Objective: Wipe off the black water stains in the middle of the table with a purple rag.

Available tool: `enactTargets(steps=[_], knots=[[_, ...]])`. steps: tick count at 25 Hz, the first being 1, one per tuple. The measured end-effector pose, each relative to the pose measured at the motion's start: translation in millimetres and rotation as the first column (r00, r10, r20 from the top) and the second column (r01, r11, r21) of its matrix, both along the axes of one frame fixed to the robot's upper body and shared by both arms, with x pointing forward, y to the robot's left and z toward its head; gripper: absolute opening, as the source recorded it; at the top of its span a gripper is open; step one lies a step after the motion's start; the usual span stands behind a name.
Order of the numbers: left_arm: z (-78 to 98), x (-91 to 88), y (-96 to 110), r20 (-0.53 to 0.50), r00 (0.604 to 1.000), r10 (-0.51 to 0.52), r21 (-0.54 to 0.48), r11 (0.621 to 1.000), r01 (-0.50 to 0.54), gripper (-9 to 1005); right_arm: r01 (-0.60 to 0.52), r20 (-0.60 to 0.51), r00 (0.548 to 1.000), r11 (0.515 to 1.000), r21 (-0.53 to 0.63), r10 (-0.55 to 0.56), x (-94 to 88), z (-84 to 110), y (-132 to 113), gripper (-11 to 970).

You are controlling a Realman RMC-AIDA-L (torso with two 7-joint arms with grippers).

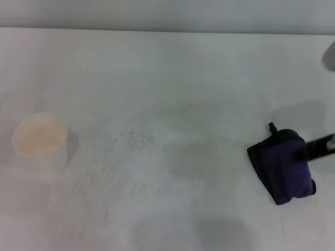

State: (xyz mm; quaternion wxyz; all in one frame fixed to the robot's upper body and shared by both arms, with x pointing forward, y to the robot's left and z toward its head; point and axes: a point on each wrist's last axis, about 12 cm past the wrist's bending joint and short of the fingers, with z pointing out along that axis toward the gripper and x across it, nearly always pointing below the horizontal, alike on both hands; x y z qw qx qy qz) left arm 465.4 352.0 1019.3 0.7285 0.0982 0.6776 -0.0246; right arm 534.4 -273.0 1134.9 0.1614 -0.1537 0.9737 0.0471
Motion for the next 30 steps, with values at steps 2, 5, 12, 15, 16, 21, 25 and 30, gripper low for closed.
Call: enactTargets(steps=[2, 5, 12, 15, 16, 21, 25, 30], knots=[[-0.2, 0.8, -1, -0.001, 1.0, -0.002, -0.001, 1.0, 0.002, 892, -0.004, 0.033, 0.999, 1.0, 0.004, 0.004, 1.4, 9.5, -5, 273], [-0.6, 1.7, -3, -0.003, 1.0, -0.004, -0.004, 1.0, 0.004, 892, 0.005, 0.102, 0.995, 1.0, 0.005, -0.006, 8.0, 18.9, -18, 309], [0.6, 10.5, -9, -0.002, 1.0, -0.016, -0.012, 1.0, 0.016, 892, 0.093, 0.27, 0.958, 0.995, 0.022, -0.096, 39.2, 7.4, -72, 333], [2.4, 15.1, -10, 0.006, 1.0, -0.013, -0.018, 1.0, 0.013, 892, 0.156, 0.347, 0.925, 0.987, 0.026, -0.156, 48.5, -3.2, -98, 333], [2.9, 16.6, -11, 0.009, 1.0, -0.006, -0.026, 1.0, 0.006, 892, 0.181, 0.373, 0.911, 0.983, 0.026, -0.178, 50.6, -5.8, -106, 333], [3.1, 23.8, -14, 0.011, 1.0, 0.021, -0.063, 0.998, -0.021, 892, 0.297, 0.535, 0.801, 0.954, 0.036, -0.269, 54.2, -17.2, -140, 332], [2.6, 32.7, -21, -0.003, 1.0, 0.012, -0.078, 0.997, -0.013, 892, 0.355, 0.623, 0.71, 0.931, 0.083, -0.326, 50.5, -28.7, -156, 332], [3.6, 40.7, -25, -0.012, 1.0, 0.005, -0.079, 0.997, -0.006, 892, 0.362, 0.683, 0.656, 0.928, 0.088, -0.321, 47.5, -41.9, -160, 332]])
